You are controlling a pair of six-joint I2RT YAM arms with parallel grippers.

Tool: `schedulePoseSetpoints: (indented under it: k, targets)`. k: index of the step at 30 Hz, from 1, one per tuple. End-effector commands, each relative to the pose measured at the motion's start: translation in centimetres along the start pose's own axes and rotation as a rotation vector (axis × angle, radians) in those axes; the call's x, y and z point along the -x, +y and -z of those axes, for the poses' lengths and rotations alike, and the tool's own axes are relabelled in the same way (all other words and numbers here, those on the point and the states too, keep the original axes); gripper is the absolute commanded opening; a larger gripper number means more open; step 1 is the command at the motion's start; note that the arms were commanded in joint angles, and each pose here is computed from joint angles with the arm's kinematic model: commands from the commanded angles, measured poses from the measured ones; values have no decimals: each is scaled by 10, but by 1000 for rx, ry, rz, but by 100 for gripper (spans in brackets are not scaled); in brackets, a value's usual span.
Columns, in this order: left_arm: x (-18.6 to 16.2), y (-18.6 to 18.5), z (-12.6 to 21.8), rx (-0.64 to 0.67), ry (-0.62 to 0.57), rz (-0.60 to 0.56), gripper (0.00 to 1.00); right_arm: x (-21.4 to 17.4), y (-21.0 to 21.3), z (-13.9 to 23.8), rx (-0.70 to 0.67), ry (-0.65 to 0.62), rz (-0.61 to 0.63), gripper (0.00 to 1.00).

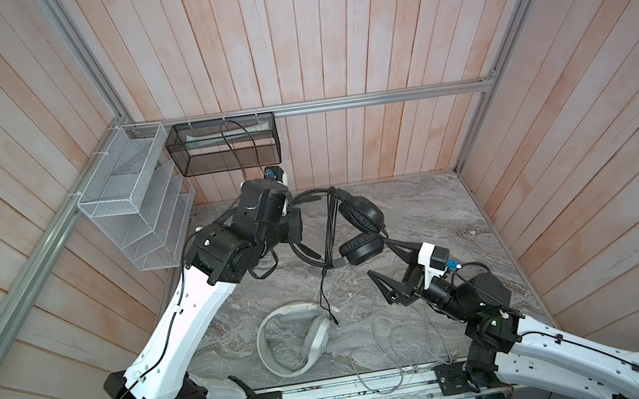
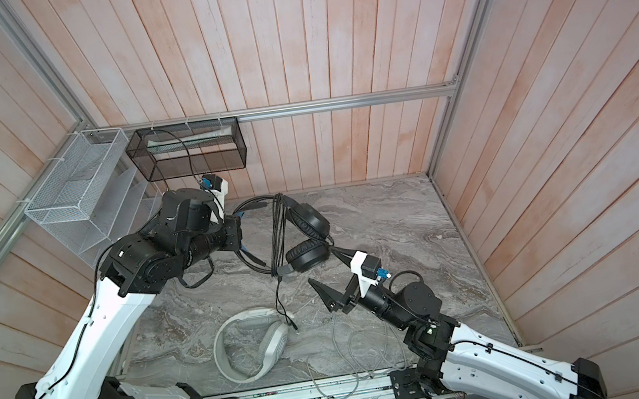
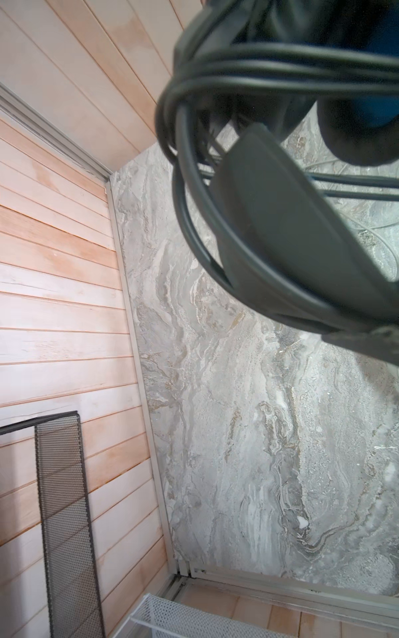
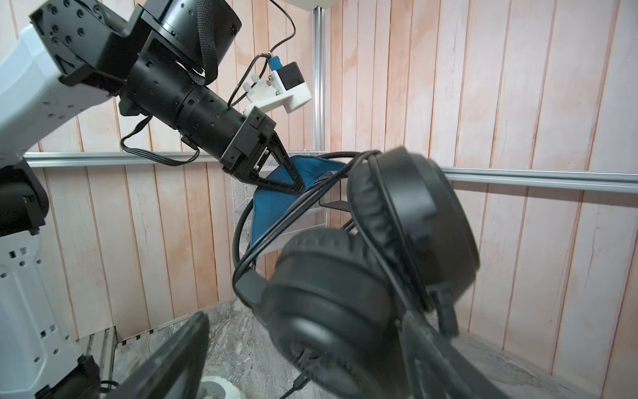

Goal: Wrap the headphones

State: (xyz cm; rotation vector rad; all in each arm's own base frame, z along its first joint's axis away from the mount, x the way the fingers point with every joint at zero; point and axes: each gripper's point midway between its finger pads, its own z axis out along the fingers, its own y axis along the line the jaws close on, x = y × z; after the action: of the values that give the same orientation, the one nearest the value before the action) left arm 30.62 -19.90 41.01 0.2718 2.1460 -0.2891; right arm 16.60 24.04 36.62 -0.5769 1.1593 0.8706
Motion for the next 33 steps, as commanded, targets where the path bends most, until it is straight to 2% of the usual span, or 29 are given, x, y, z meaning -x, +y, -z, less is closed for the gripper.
schedulePoseSetpoints:
  k: [1,6,8,13,18,23,30,31,33]
  targets:
    - [71,-25,44,-157,-257,143,0,0,1,4,5,-4,-31,89]
    - [73,-29,36,-159,-261,150,0,37,18,5,99,-8,-10,88]
    - [78,-29,37,-159,-275,157,0,39,17,7,89,2,-11,88]
    - [101,-33,55,-194,-330,174,0,6,2,8,9,35,-21,91]
    - [117,-44,64,-238,-344,174,0,-25,-20,-12,-74,61,-34,94]
    - [121,-49,64,-250,-347,173,0,-39,-56,-32,-124,40,-92,95]
    - [120,-55,62,-265,-341,172,0,-60,-85,-73,-196,70,-69,96]
    - [120,-56,62,-268,-339,171,0,-63,-86,-78,-191,69,-71,97]
    - [118,-57,63,-270,-337,172,0,-78,-72,-95,-90,99,-90,99]
